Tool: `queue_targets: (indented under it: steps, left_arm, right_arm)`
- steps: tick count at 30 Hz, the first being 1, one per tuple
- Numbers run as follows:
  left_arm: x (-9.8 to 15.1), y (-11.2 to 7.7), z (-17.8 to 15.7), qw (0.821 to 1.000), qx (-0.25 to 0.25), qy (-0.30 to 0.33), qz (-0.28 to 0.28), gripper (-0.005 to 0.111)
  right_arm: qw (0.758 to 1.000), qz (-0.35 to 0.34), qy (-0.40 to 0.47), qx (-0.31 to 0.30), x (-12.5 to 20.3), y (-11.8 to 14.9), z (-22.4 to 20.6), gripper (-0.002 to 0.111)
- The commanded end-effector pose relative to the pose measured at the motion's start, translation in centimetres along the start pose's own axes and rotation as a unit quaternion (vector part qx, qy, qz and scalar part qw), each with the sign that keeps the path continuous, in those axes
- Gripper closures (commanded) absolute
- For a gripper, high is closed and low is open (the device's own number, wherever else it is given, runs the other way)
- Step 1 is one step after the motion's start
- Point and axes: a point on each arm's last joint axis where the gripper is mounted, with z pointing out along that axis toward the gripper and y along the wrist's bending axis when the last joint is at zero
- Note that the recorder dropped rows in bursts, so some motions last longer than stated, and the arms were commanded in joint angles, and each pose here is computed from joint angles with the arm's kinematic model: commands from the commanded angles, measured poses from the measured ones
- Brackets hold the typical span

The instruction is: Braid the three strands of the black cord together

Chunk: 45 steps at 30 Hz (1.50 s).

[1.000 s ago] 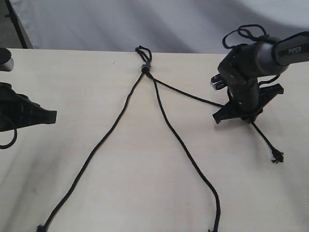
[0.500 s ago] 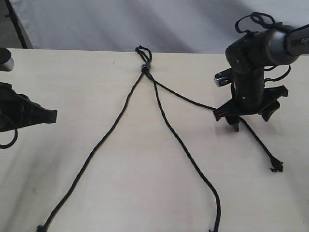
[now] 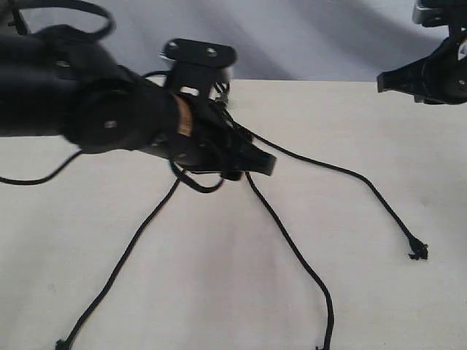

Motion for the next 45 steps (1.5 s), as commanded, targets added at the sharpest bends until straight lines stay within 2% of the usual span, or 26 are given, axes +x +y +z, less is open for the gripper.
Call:
queue_targets:
  steps: [1, 5, 9, 16, 19, 24, 29, 35, 38, 41, 45]
  left_arm:
    - [-0.7, -3.5, 6.2, 0.994, -0.015, 0.106, -0.01, 0.039]
    - [-1.1, -4.6, 10.7, 0.985, -0.029, 0.17, -0.032, 0.039]
    - [-1.0, -5.0, 13.9, 0.974, -0.05, 0.218, -0.033, 0.039]
    - [-0.5, -5.1, 16.0, 0.969, -0.057, 0.239, -0.032, 0.039]
    - [0.0, -5.0, 16.5, 0.966, -0.062, 0.249, -0.03, 0.044]
    - [0.4, -4.8, 16.3, 0.96, -0.066, 0.271, -0.007, 0.072]
    - [0.9, -4.6, 15.9, 0.948, -0.071, 0.308, 0.029, 0.107]
    - [0.1, -4.0, 14.2, 0.938, -0.077, 0.327, 0.087, 0.106]
    - [-1.4, -3.0, 12.0, 0.931, -0.127, 0.319, 0.126, 0.106]
    - [-3.4, -1.9, 10.0, 0.932, -0.179, 0.274, 0.156, 0.106]
    - [-6.0, 0.0, 7.4, 0.932, -0.227, 0.226, 0.169, 0.106]
  right_arm:
    - [0.999, 0.005, -0.045, 0.002, -0.1, -1.2, -0.2, 0.108]
    - [0.999, 0.008, -0.045, 0.001, -0.1, -1.2, -0.2, 0.108]
    - [0.999, 0.01, -0.046, 0.001, -0.1, -1.2, -0.2, 0.108]
    - [0.999, 0.011, -0.049, -0.001, -0.1, -1.1, -0.2, 0.108]
    - [0.999, 0.013, -0.051, -0.002, -0.2, -1.1, -0.2, 0.108]
    - [0.998, 0.025, -0.056, -0.008, -0.2, -1.0, -0.2, 0.108]
    - [0.998, 0.025, -0.056, -0.008, -0.2, -1.0, -0.2, 0.108]
    - [0.998, 0.026, -0.056, -0.008, -0.2, -1.0, -0.2, 0.108]
    - [0.998, 0.033, -0.055, -0.011, -0.2, -1.0, -0.2, 0.108]
    - [0.998, 0.033, -0.054, -0.011, -0.2, -1.0, -0.1, 0.108]
    - [0.998, 0.033, -0.054, -0.011, -0.2, -1.0, -0.1, 0.108]
